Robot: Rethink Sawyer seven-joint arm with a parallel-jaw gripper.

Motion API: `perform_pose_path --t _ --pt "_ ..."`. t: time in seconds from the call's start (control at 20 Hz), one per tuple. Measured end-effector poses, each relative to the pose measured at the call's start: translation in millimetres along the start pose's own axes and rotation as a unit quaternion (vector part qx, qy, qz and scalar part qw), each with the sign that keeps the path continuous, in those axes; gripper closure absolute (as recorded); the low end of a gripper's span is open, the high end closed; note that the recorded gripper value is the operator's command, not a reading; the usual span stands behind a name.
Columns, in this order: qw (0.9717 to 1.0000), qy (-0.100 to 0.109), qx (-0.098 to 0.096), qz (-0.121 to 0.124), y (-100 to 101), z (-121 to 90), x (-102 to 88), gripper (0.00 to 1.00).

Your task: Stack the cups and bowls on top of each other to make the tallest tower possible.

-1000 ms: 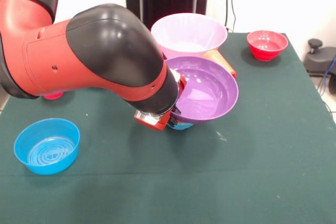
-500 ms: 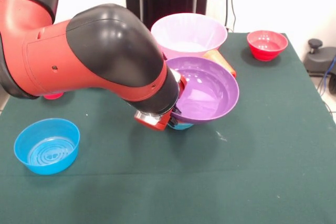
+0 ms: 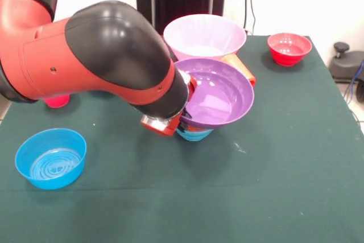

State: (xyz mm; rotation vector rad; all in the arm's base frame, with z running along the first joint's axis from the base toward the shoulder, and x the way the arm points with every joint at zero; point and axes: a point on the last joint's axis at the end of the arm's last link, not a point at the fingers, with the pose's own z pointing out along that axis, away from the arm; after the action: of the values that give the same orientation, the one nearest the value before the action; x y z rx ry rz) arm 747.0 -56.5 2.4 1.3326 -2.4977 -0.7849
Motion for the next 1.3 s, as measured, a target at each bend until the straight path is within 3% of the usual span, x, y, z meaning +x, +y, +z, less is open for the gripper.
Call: perform_pose_path --t 0.6,1.3 --pt "0.9997 0.018 -0.01 -0.015 33 -14 37.7 1.0" --pt "0.9995 0.01 -0.001 -0.031 44 -1 31.1 1.0"
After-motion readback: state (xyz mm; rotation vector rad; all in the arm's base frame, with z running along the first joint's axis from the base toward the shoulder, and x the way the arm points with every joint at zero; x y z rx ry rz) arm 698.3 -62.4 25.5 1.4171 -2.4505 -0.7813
